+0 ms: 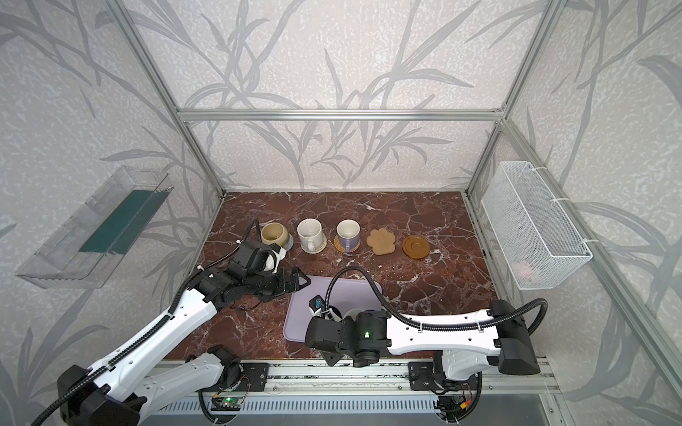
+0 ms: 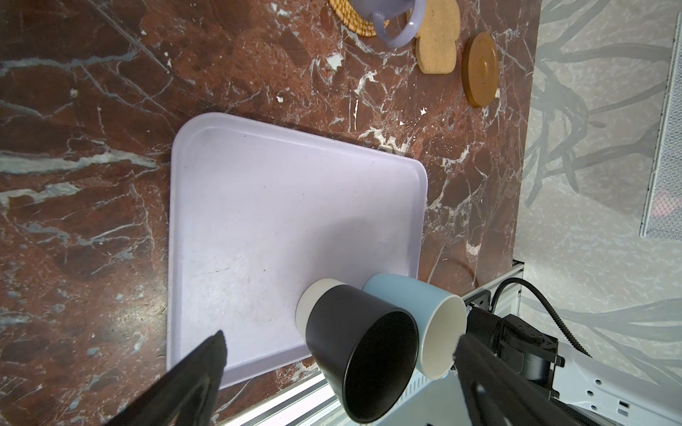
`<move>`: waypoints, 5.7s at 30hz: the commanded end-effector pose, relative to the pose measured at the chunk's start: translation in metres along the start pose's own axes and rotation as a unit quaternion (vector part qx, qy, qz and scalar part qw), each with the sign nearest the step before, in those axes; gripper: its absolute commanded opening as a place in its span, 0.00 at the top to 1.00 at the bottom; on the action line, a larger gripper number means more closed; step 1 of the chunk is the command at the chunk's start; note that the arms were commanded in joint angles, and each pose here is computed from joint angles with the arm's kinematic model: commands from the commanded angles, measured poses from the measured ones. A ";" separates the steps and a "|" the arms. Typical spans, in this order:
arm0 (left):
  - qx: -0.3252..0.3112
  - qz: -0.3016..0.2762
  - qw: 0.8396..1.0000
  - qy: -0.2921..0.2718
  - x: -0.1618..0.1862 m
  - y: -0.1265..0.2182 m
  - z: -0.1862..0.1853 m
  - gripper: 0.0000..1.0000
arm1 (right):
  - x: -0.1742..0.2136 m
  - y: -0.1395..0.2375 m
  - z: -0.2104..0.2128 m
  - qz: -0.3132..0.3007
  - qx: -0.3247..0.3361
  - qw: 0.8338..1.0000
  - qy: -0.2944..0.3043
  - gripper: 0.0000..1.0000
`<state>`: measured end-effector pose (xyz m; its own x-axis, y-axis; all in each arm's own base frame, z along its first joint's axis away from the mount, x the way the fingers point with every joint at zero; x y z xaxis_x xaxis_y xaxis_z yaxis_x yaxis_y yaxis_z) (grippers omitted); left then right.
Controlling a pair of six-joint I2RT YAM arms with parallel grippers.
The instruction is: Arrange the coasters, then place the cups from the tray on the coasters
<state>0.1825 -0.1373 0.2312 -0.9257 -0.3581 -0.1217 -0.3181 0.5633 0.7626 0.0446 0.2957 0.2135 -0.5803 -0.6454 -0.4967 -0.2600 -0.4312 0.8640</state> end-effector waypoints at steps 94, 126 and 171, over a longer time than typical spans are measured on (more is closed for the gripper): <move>0.002 -0.065 0.987 0.149 0.014 0.018 0.079 0.01 | -0.065 -0.115 -0.038 0.020 0.137 0.990 -0.014 0.91; 0.218 -0.151 0.958 0.105 -0.007 0.046 0.027 0.01 | -0.080 -0.018 -0.081 -0.111 0.136 0.984 -0.044 1.00; 0.137 -0.031 0.987 -0.079 -0.062 -0.047 -0.142 0.01 | -0.062 0.010 -0.279 -0.052 0.238 0.943 -0.225 1.00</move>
<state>0.2788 -0.2404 0.2882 -0.9118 -0.3115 -0.2676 -0.4096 0.7349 0.5404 0.2701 0.1513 0.2079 -0.8360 -0.2667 -0.4795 -0.4799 -0.0682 0.8747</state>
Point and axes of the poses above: each gripper's point midway between its finger pads, its own y axis back along the fingers, its own z axis along the line the jaws close on, x = y × z, the point moved 8 cm from there along y, back along the fingers, and after that the axes turned 11 degrees about y, right-handed, at the moved point
